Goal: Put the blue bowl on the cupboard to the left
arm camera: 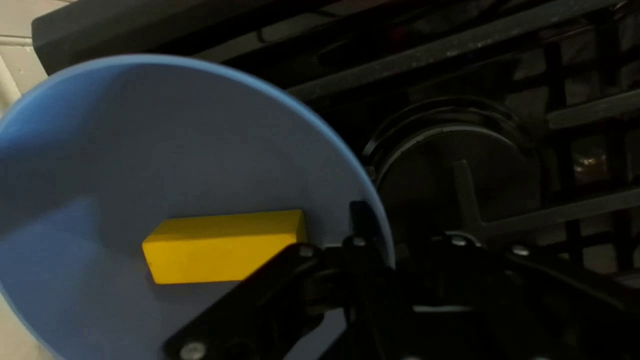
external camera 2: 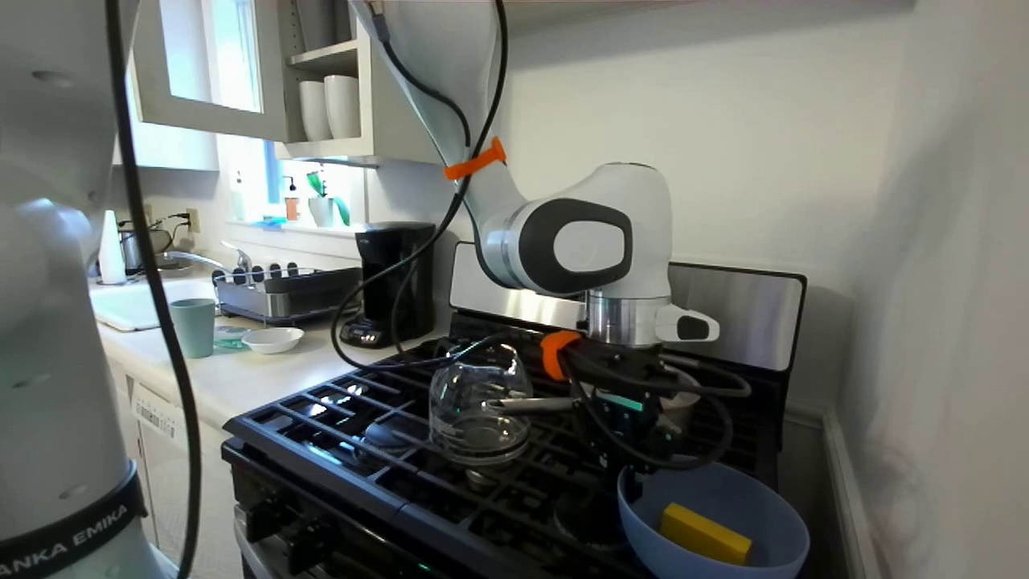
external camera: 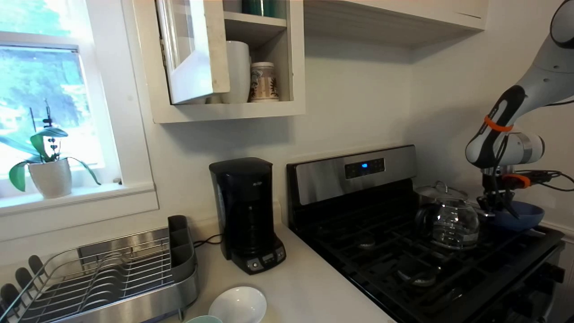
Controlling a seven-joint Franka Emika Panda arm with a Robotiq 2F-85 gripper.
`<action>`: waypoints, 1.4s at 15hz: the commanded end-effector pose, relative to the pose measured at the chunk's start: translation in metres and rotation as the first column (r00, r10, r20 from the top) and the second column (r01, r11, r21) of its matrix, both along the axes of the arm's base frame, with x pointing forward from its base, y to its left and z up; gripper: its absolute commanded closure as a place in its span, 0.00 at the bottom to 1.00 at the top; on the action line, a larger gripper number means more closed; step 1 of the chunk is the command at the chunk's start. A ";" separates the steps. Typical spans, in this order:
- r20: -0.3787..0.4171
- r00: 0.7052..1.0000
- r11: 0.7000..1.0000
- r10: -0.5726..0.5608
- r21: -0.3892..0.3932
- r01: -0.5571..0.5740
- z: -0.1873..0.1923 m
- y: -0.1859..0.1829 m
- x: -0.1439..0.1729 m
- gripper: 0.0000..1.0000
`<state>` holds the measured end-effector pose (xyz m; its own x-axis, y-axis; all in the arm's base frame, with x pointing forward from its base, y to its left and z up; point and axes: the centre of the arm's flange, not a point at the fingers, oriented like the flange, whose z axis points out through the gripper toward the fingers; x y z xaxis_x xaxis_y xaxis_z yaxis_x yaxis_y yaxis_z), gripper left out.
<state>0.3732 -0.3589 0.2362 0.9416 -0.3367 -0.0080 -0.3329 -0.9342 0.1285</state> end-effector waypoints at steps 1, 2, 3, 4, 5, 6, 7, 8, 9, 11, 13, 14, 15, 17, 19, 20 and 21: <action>0.006 1.000 1.000 -0.005 -0.015 0.005 0.004 -0.003 -0.003 0.99; 0.006 1.000 1.000 -0.007 -0.012 0.007 0.007 -0.003 -0.004 1.00; 0.009 1.000 1.000 -0.006 -0.008 0.006 0.013 -0.003 -0.004 1.00; 0.007 1.000 1.000 -0.009 -0.008 0.009 0.020 -0.002 -0.006 1.00; 0.010 1.000 1.000 -0.010 -0.010 0.011 0.028 -0.002 -0.008 0.99; 0.011 1.000 1.000 -0.006 -0.011 0.006 0.038 -0.001 -0.011 0.99; 0.014 1.000 1.000 0.004 -0.016 -0.003 0.049 0.000 -0.014 0.99; -0.001 1.000 1.000 0.011 -0.010 -0.011 0.060 0.002 -0.017 0.99; -0.001 1.000 0.999 0.028 -0.026 -0.028 0.074 0.005 -0.022 0.99; -0.004 0.994 0.992 0.111 -0.054 -0.111 0.107 0.015 -0.030 0.99; -0.007 0.978 0.974 0.211 -0.082 -0.211 0.138 0.032 -0.035 0.99; 0.005 0.961 0.957 0.275 -0.096 -0.273 0.153 0.047 -0.037 0.99; 0.015 0.947 0.943 0.320 -0.102 -0.317 0.164 0.062 -0.040 0.99; 0.025 0.909 0.906 0.416 -0.096 -0.412 0.181 0.093 -0.049 0.99; 0.020 0.860 0.858 0.509 -0.096 -0.505 0.191 0.127 -0.062 0.99; 0.014 0.833 0.829 0.553 -0.105 -0.549 0.196 0.143 -0.068 0.99; 0.005 0.805 0.800 0.593 -0.116 -0.589 0.201 0.160 -0.074 0.99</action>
